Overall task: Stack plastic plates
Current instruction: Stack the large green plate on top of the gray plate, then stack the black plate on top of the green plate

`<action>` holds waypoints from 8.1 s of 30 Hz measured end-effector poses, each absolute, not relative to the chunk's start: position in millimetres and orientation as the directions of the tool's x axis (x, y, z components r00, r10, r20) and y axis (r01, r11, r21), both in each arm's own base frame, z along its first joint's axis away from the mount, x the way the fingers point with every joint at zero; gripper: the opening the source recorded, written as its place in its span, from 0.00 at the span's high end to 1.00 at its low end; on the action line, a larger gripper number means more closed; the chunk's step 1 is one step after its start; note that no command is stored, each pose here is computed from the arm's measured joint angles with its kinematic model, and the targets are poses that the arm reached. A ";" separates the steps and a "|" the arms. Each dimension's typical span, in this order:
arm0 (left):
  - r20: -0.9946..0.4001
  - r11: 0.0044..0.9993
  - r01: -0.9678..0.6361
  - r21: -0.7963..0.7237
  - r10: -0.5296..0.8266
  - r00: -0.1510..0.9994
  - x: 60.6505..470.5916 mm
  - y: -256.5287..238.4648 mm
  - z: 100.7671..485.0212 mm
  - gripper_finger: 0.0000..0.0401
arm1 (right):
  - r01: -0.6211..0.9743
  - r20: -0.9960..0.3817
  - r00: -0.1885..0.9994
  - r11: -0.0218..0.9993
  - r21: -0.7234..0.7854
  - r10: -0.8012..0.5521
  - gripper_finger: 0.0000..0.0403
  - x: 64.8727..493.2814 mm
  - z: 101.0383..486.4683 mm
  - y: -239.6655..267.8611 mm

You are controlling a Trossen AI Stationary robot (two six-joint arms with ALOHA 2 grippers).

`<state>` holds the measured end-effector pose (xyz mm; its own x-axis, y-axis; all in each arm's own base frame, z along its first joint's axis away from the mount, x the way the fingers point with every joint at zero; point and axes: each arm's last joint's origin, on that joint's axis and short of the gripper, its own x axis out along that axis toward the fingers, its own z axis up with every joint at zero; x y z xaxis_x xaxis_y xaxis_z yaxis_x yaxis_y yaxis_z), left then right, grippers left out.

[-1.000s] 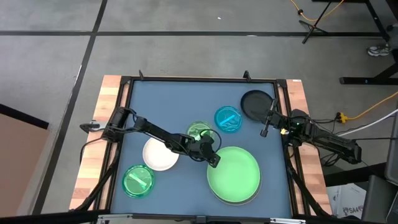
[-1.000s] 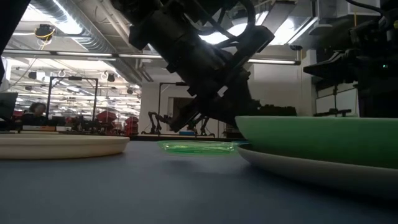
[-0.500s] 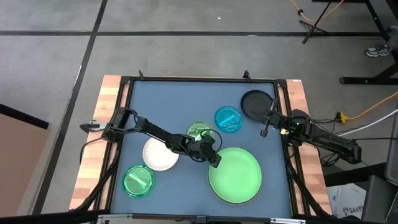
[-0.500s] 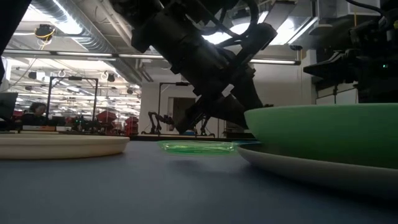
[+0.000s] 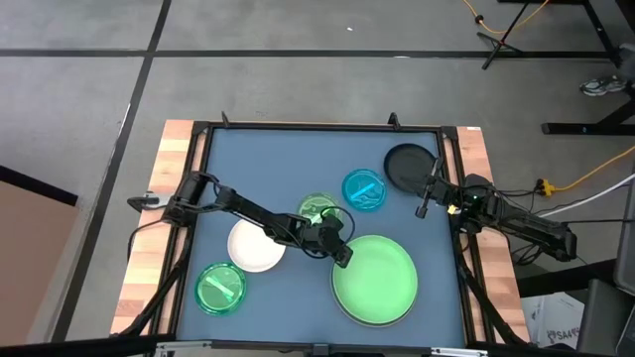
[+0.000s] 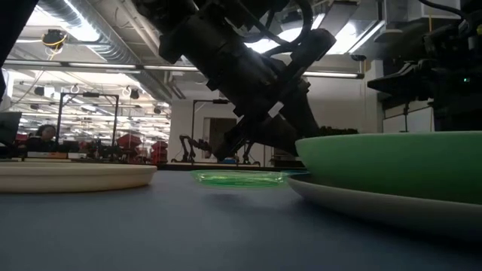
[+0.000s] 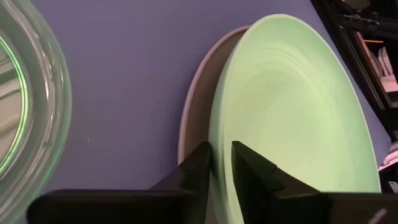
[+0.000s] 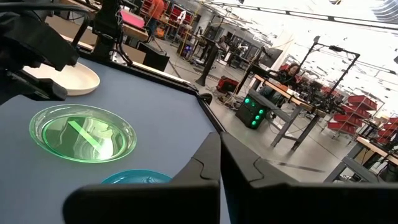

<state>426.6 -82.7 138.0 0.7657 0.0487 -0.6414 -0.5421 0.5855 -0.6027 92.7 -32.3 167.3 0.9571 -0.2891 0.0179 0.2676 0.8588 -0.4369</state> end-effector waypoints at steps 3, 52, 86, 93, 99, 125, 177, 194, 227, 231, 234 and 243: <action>-0.641 0.597 -0.539 -0.595 0.052 0.766 426.6 -82.6 138.0 0.79 | 0.268 0.018 0.957 0.859 -0.437 -0.289 1.00 92.7 167.2 -32.3; -0.548 0.911 -0.286 -0.298 0.082 0.833 375.8 -43.4 271.0 0.69 | 0.258 0.019 0.960 0.862 -0.437 -0.278 1.00 92.8 167.3 -32.0; -0.354 0.941 -0.310 -0.132 0.248 0.902 197.7 -6.0 322.1 0.69 | 0.290 0.021 0.950 0.852 -0.436 -0.312 0.76 92.5 167.6 -33.0; -0.289 0.936 -0.303 -0.179 0.245 0.925 176.9 -4.5 286.0 0.69 | 0.294 0.024 0.950 0.865 -0.408 -0.312 0.68 91.5 174.7 -32.6; -0.258 0.935 -0.297 -0.192 0.244 0.935 173.5 -4.2 263.0 0.69 | 0.294 -0.046 0.939 0.865 -0.406 -0.341 0.68 89.5 195.7 -32.8; -0.213 0.935 -0.287 -0.207 0.243 0.946 173.3 -4.3 237.4 0.69 | 0.239 -0.644 0.652 0.915 -0.326 -0.399 0.68 140.0 205.3 -56.3; -0.215 0.935 -0.287 -0.207 0.243 0.946 173.3 -4.3 237.2 0.69 | 0.212 -0.929 0.166 0.932 -0.295 -0.332 0.73 180.3 140.2 -74.5; -0.215 0.935 -0.287 -0.207 0.243 0.946 173.3 -4.3 237.2 0.69 | 0.210 -0.927 0.163 0.930 -0.303 -0.339 0.97 180.2 140.3 -74.7; -0.216 0.935 -0.288 -0.207 0.243 0.946 173.3 -4.2 237.0 0.69 | 0.202 -0.921 0.152 0.924 -0.326 -0.358 1.00 179.6 140.4 -75.1; -0.217 0.935 -0.288 -0.207 0.243 0.946 173.3 -4.2 237.0 0.69 | 0.179 -0.921 0.138 0.924 -0.339 -0.365 1.00 178.6 140.3 -75.1; -0.216 0.935 -0.288 -0.207 0.243 0.946 173.3 -4.2 237.1 0.69 | 0.167 -0.926 0.109 0.925 -0.341 -0.361 1.00 178.7 145.0 -75.3; -0.217 0.935 -0.288 -0.207 0.243 0.946 173.3 -4.2 237.0 0.69 | 0.138 -0.910 0.105 0.912 -0.386 -0.401 1.00 193.8 179.4 -82.1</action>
<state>173.3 -4.2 237.0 0.9456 0.2429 -0.2166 -0.2876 0.9351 -0.2071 193.8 -82.1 179.4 0.1054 -0.4013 -0.9099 0.1378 0.9120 -0.3863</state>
